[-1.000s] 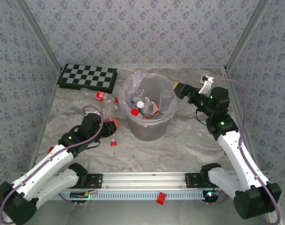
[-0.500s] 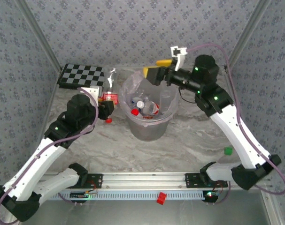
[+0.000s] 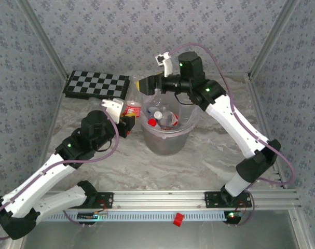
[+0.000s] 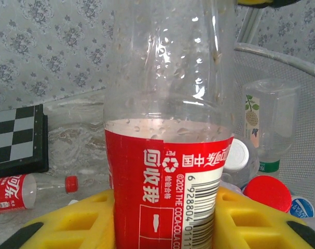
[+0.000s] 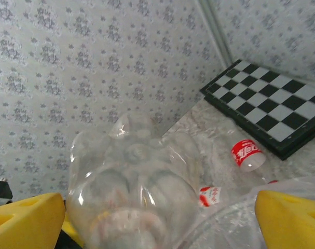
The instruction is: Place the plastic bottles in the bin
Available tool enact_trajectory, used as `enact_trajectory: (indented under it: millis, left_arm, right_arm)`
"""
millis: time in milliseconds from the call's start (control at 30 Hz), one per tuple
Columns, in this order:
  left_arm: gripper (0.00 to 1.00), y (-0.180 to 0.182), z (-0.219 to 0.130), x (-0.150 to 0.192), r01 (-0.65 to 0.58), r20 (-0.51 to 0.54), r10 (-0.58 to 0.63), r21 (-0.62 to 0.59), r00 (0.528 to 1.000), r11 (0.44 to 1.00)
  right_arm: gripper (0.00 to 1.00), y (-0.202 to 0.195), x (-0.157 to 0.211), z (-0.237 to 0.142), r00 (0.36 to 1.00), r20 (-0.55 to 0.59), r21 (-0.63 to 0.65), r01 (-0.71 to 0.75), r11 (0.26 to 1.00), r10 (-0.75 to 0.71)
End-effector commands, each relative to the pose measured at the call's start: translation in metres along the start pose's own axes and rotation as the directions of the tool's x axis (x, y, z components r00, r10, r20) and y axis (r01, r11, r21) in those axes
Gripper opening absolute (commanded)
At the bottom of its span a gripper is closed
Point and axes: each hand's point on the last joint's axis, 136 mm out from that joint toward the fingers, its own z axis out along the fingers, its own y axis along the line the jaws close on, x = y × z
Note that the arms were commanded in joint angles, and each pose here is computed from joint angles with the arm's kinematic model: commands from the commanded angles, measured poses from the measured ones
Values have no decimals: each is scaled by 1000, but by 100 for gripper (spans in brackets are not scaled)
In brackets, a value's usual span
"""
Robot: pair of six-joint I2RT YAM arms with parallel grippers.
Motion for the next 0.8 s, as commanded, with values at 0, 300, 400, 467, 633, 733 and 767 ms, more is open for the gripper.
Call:
enact_trajectory:
  millis: [0,300,400,467,633,733,767]
  left_arm:
    - [26,-11,5,-6,-48,17,48,34,999,998]
    - [26,-15,5,-2,-63,10,63,55,998,996]
    - [36,-18,7,-2,-76,0,77,68,997,995]
    - [51,-19,6,-8,-74,7,74,70,997,995]
    - [87,-22,-5,-26,-28,32,26,86,999,996]
    - [99,-26,-19,-39,-14,79,4,126,997,992]
    - [99,-27,-25,-45,-3,98,-10,137,995,991]
  right_arm:
    - [91,21,-7,3,1000,-18,-105,-5,994,3]
    - [67,20,-18,-8,999,22,-56,37,998,-36]
    - [58,24,-23,-17,998,42,-51,58,997,-56]
    - [51,27,-28,-22,995,60,-50,78,996,-75]
    - [44,40,-42,-40,983,123,-39,144,989,-138]
    - [41,50,-65,-64,957,209,-2,205,979,-200]
    - [39,53,-74,-76,944,243,20,225,974,-223]
